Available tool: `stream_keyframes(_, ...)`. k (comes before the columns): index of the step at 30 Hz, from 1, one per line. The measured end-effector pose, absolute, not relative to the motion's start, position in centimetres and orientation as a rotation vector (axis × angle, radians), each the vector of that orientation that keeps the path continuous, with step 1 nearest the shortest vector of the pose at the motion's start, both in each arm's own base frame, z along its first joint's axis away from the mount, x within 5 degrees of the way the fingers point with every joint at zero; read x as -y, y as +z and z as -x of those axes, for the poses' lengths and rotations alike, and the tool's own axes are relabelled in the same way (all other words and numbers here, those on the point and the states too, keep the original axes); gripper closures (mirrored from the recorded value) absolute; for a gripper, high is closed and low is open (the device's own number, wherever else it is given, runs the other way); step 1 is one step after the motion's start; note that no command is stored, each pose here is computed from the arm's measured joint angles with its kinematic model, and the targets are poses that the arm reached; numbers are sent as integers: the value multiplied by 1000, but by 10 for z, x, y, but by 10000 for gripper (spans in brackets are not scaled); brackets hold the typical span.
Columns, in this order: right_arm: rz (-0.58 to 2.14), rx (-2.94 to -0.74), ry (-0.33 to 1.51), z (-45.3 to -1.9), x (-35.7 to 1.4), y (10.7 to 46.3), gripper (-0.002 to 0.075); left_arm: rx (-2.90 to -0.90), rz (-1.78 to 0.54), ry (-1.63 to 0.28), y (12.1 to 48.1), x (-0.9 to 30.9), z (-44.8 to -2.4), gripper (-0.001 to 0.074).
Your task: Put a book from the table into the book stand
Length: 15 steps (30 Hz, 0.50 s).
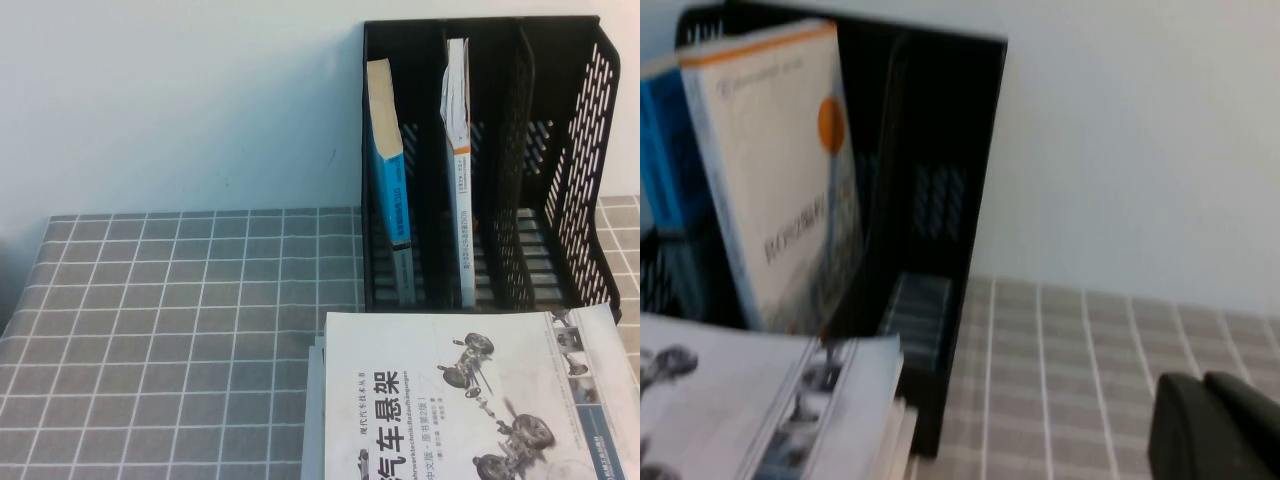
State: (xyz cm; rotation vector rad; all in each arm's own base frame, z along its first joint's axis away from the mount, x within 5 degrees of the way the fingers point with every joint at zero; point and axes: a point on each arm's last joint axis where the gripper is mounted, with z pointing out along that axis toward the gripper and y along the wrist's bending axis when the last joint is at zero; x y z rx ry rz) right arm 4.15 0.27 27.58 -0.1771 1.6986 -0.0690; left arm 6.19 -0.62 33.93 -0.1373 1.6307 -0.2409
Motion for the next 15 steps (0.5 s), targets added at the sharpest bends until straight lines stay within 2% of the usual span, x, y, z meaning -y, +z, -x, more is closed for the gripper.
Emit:
stream_keyframes(5,204,-2054,-14,-62,-6,294,729,-1921,284,-493,325,19,-103,738)
stream_keyframes(9,216,-2255,9,-98,-9,289,729,-2082,405,-658,304,28,-135,738)
stream_keyframes(15,188,-2487,130,-160,-18,258,729,-2159,254,-920,288,50,-169,738)
